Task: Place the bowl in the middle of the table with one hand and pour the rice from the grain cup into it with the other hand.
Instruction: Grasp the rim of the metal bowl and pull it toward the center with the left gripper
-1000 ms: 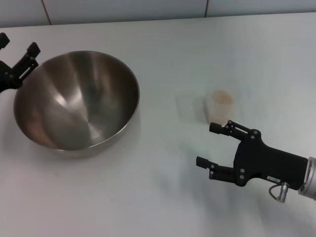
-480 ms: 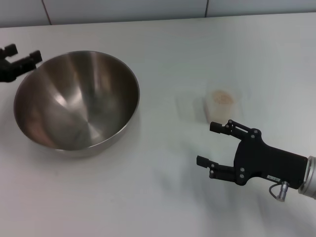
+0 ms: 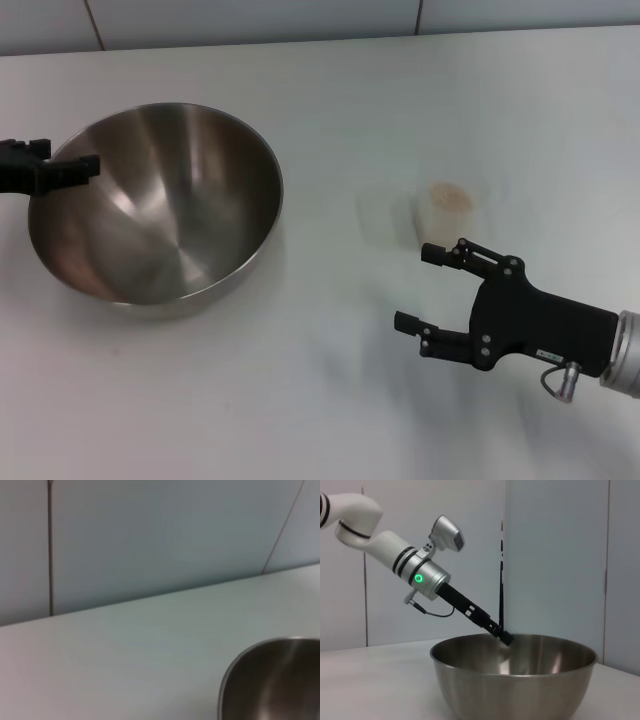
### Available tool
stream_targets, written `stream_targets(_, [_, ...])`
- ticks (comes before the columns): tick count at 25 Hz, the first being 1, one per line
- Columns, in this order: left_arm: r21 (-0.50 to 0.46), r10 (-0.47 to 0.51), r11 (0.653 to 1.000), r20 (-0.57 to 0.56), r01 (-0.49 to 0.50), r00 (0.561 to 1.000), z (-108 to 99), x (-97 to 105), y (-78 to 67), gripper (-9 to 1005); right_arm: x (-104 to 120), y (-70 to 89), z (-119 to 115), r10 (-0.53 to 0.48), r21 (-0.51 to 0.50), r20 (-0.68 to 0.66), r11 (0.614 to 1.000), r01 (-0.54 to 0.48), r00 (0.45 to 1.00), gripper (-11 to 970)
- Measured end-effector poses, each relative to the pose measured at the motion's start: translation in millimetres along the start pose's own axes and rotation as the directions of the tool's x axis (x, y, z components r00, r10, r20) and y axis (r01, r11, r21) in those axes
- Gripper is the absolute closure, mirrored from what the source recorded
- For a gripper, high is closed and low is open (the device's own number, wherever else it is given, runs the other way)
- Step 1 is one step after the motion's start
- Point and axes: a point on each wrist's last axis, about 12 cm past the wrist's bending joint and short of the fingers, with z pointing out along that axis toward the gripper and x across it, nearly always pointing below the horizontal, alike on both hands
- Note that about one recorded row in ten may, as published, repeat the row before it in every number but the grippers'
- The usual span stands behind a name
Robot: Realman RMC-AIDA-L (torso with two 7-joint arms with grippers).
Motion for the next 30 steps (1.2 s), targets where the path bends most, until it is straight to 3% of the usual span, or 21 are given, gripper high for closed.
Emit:
stream_targets(7, [-0.035, 0.035, 0.999, -0.114, -0.039, 0.993, 6, -8, 1.3, 333, 0, -1.1, 2, -0.001, 0.001, -0.005, 1.0, 0.001, 1.0, 133])
stream_targets(28, [-0.029, 0.076, 0.996, -0.141, -0.081, 0.987, 8, -14, -1.4, 359, -1, -3.5, 1, -0.002, 0.017, 0.002, 1.0, 0.001, 1.0, 132])
stream_targets(30, [-0.029, 0.078, 0.996, -0.141, -0.083, 0.987, 9, -15, -1.3, 437, -1, -4.1, 1, -0.002, 0.021, 0.004, 1.0, 0.002, 1.0, 132])
